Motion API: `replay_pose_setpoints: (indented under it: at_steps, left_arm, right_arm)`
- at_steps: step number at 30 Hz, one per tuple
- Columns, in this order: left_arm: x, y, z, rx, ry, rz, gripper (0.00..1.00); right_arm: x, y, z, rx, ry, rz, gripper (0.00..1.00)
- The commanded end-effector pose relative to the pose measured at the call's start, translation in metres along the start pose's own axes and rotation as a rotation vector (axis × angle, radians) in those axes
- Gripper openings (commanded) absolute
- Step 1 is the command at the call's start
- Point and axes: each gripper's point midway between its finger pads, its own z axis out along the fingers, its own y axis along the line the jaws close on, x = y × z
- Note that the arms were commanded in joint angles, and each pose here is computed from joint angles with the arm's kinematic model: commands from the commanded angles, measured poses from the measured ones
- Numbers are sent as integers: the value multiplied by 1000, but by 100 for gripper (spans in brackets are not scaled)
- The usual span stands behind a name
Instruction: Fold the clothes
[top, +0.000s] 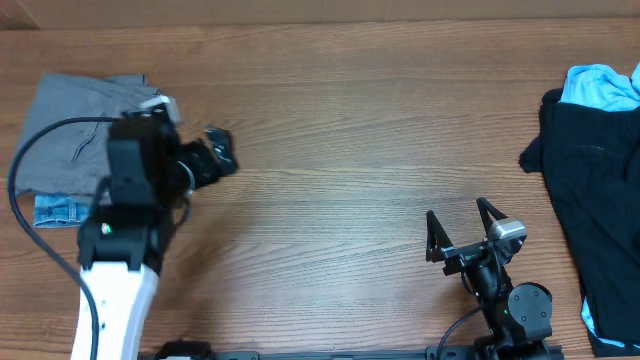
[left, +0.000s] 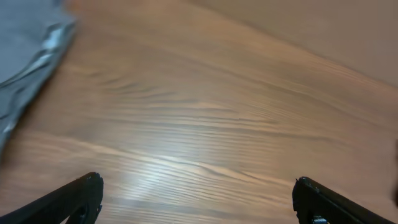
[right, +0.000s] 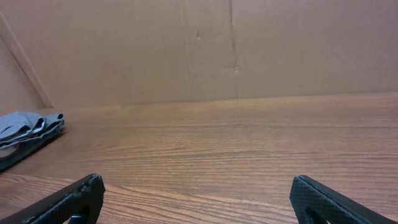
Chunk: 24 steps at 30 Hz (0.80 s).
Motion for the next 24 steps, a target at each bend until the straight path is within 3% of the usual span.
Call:
replay_pose_setpoints:
  at_steps: [1,11,19,24]
  left_arm:
    - [5,-13,-26,11,-38,73,100]
    - [55,9,-70,16,-55,75,100]
    - [114,40,-39,44,-138,76,100]
    - [127,42,-18,127,-256,86,100]
  right_arm:
    - [1,-2,0,11,-8,-1,100]
    - [1,-2,0,11,-8,-1,100]
    - [1,-2,0,11,-8,-1,100]
    - [1,-2,0,11,-8,-1,100]
